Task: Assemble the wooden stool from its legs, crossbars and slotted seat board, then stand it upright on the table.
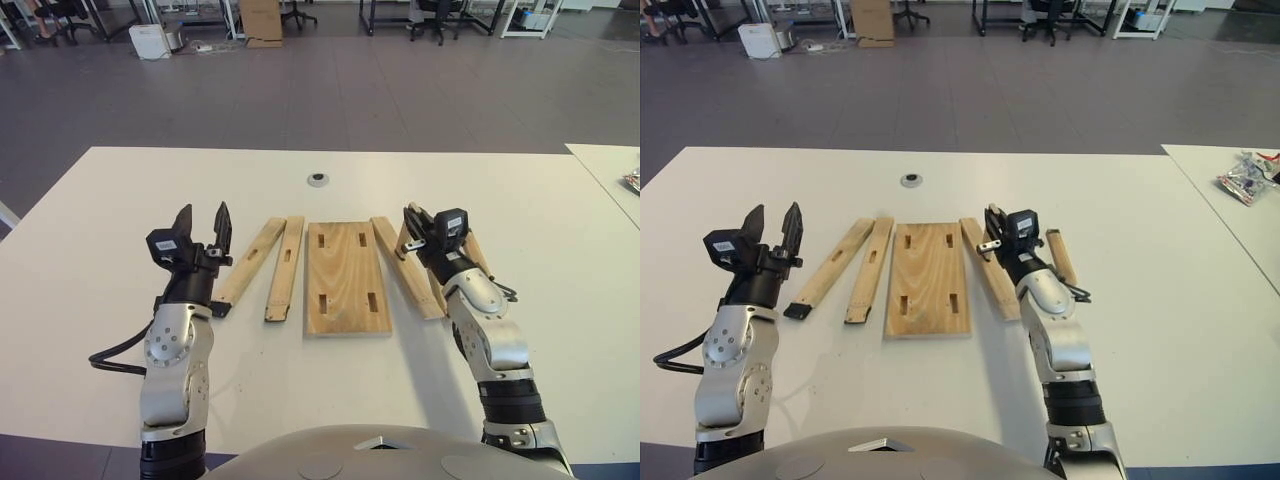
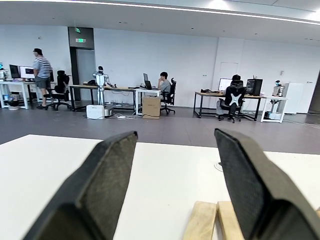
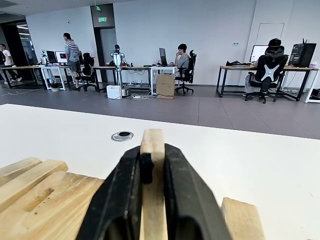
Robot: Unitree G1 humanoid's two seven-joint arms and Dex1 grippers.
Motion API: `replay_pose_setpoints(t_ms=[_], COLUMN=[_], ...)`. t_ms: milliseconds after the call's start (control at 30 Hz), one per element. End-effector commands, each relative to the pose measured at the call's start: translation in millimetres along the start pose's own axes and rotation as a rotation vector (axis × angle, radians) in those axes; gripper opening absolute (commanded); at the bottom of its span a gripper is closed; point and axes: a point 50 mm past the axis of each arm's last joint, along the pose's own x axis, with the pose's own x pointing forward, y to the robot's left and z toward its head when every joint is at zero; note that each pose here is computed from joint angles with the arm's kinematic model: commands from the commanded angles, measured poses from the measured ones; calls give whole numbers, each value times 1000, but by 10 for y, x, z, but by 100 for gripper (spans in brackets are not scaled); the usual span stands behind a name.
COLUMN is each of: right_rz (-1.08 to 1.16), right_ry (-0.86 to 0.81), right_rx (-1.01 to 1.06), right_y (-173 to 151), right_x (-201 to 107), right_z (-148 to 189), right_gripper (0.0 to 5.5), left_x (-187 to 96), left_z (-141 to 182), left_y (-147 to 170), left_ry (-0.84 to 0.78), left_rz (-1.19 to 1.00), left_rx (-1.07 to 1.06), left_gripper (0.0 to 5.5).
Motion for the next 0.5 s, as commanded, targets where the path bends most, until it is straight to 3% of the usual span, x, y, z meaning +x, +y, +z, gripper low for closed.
replay_pose_setpoints(t_ms=[33,433,500], right_rz=[-23,-3,8], right_ry=[240,380,411], right_rx=[24,-103,-105], right_y=[-12,-51,-60], right_x=[-150,-251,-276], right_z=[-432,-321,-315], right_gripper=[115,332,332], left_x=[25,-55,-71], left_z=[15,-7,-12], left_y=[4,9,0], left_ry=[-14,-14,-13], left_rz=[-4,24,32], left_rx=[17,20,17], left_gripper=[283,283,283])
